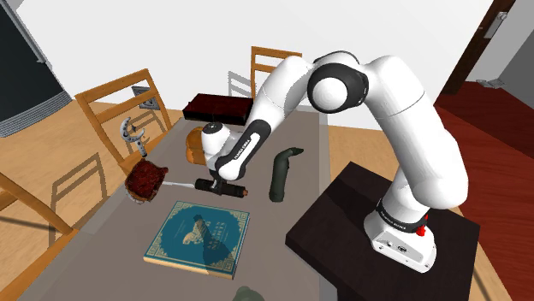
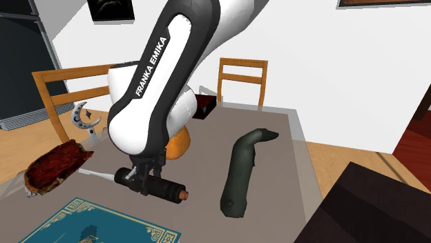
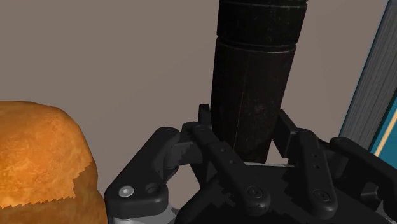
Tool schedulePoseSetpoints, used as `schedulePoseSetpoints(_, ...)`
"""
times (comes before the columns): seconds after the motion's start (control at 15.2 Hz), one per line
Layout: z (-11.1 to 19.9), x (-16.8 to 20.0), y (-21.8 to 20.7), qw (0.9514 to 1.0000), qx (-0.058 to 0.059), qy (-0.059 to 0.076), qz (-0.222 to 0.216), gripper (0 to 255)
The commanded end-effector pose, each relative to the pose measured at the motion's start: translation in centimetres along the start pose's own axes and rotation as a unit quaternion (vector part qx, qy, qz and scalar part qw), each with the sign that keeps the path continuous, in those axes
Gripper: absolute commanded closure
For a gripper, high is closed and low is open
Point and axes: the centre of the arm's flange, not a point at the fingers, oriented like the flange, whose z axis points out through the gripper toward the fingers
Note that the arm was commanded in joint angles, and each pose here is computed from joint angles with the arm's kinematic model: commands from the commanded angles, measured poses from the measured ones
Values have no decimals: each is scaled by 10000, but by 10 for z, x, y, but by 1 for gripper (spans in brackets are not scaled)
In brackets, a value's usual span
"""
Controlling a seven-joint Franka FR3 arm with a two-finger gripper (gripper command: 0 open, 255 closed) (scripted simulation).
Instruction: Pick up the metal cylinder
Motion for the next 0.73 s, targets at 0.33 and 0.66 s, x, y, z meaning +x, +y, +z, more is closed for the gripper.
schedulePoseSetpoints(0.33, -36, 3, 1, 10000, 1, 2, 0, 255)
schedulePoseSetpoints(0.66, -63, 5, 2, 10000, 1, 2, 0, 255)
